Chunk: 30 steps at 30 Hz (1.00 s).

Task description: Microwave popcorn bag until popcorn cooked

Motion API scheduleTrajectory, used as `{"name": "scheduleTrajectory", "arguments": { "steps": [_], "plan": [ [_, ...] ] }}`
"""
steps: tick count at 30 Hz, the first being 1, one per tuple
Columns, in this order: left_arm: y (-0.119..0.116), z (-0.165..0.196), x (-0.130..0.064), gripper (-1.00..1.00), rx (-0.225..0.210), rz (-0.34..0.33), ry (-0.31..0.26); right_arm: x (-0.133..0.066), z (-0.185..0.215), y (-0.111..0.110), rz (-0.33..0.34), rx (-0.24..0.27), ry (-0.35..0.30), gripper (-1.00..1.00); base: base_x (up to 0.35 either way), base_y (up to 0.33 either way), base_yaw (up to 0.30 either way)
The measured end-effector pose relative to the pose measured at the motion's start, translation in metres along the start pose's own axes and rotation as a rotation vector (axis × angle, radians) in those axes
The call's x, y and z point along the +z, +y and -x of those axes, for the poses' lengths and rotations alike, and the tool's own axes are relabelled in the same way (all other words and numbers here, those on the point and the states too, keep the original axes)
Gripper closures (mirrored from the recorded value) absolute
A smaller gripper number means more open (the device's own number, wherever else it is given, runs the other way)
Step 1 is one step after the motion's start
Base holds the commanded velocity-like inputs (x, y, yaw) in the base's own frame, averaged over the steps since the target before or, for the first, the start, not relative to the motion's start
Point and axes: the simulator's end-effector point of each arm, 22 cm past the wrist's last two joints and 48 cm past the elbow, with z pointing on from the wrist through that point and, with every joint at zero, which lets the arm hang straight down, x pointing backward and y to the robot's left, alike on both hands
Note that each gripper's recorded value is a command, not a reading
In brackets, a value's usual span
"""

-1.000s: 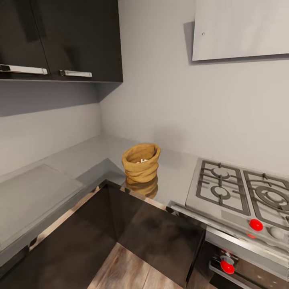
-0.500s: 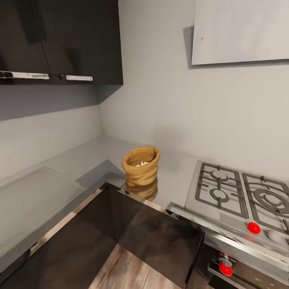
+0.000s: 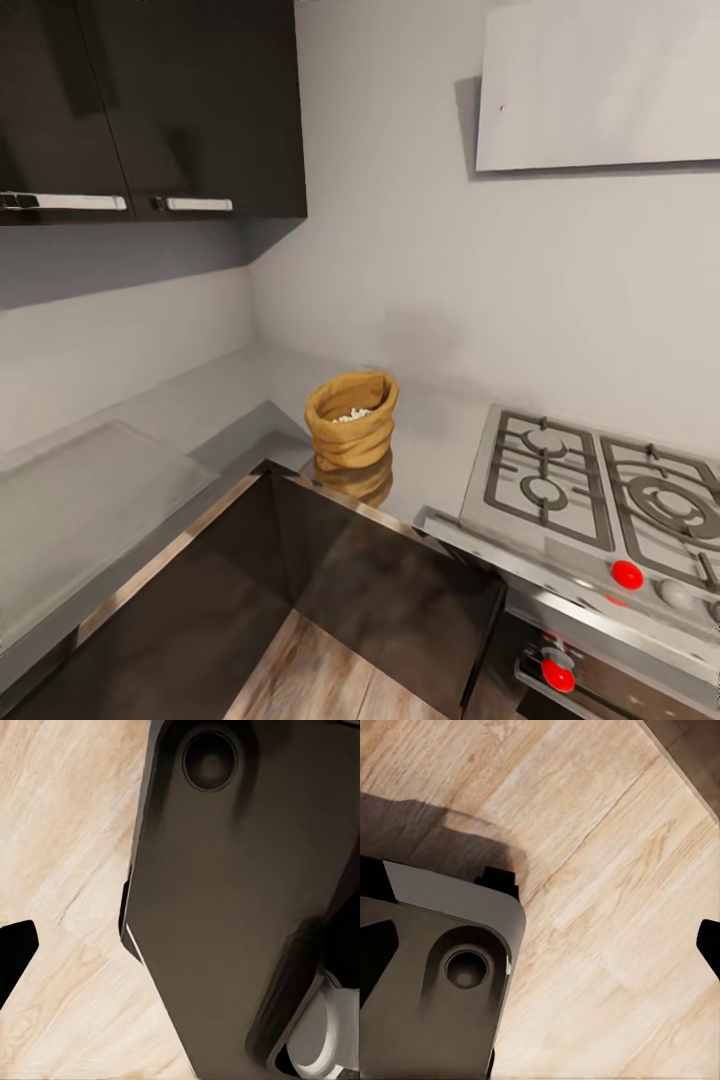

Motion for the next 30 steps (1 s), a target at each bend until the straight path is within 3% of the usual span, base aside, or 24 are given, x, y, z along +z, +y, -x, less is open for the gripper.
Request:
{"name": "scheduleTrajectory", "arguments": {
  "steps": [2,6,13,23,30],
  "plan": [
    [0.0007,-0.0003,-0.0027,-1.0,-0.031,0.001,0.0,-0.0027,-0.0004,0.0001,0.0,0.0,0.001,-1.0,0.0,0.0,0.0],
    [0.0013,-0.0007,-0.008,-1.0,-0.047,0.001,-0.001,-0.0081,-0.0005,-0.0002,0.001,0.0,0.002,-1.0,0.0,0.0,0.0],
    [0.0001,-0.0003,-0.008,-1.0,-0.049,-0.001,-0.003,-0.0081,-0.0006,0.0002,-0.001,0.002,0.003,-1.0,0.0,0.0,0.013],
    [0.0001,-0.0001,-0.008,-1.0,-0.049,0.0,-0.004,-0.0081,-0.0007,-0.0004,-0.001,0.004,0.003,-1.0,0.004,0.0,0.231],
    [0.0008,0.0007,-0.0081,-1.0,-0.049,-0.001,-0.006,-0.0082,-0.0007,-0.0004,-0.001,0.005,0.002,-1.0,0.045,0.021,0.033]
  ]
}}
